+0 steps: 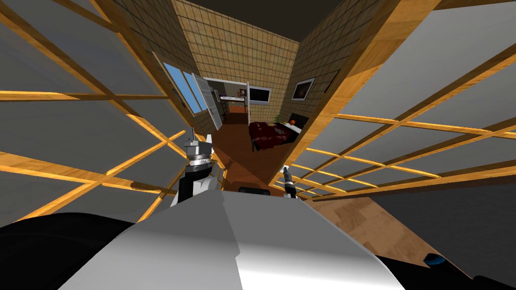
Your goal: Push the door open
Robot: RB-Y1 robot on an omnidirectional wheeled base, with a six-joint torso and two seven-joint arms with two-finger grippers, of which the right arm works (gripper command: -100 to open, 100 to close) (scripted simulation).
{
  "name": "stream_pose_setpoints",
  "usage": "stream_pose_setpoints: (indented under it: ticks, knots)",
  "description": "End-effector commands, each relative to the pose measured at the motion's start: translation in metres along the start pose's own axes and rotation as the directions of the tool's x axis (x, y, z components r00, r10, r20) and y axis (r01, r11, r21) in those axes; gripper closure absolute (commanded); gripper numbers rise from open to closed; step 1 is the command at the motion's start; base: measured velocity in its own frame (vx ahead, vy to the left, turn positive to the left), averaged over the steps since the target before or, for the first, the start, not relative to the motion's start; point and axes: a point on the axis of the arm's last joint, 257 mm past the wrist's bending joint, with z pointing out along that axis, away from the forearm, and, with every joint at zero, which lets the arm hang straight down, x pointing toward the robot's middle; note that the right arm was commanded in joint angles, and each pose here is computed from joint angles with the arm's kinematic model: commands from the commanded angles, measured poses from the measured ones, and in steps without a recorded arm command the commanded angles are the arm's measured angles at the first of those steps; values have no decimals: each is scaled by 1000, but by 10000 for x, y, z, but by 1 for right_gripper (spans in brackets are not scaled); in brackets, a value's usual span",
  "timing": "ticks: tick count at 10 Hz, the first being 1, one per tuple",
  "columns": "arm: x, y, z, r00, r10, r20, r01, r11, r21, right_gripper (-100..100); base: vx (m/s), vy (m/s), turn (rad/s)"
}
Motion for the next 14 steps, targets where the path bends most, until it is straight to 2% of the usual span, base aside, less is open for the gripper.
stream_pose_setpoints:
  ticks: [1, 3, 4, 5, 7, 8, 9, 10, 11, 12, 14]
  knots:
    - [-42, -19, 17, 998, 58, 11, -58, 998, 3, 100, 46, -3, -46]
    - [-35, -9, 35, 993, 113, 14, -113, 994, 3, 100, 56, 3, -59]
    - [-28, 2, 53, 987, 159, 17, -159, 987, 2, 100, 67, -5, -49]
    - [-28, 2, 53, 986, 165, 17, -165, 986, 2, 100, 48, -3, -18]
    - [-15, 21, 87, 968, 251, 22, -251, 968, 0, 100, 59, 2, -72]
    - [-15, 21, 87, 963, 268, 22, -268, 963, 0, 100, 58, 2, -33]
    - [-6, 32, 105, 950, 312, 25, -312, 950, -1, 100, 62, -2, -58]
    - [-6, 32, 105, 948, 319, 25, -319, 948, -2, 100, 47, -13, -40]
    - [3, 42, 122, 930, 367, 28, -367, 930, -3, 100, 44, -12, -64]
    - [-8, 73, 139, 920, 391, 31, -391, 920, -12, -100, -2, -7, 10]
    - [-5, 83, 152, 896, 442, 36, -442, 897, -15, -100, -40, -9, 31]
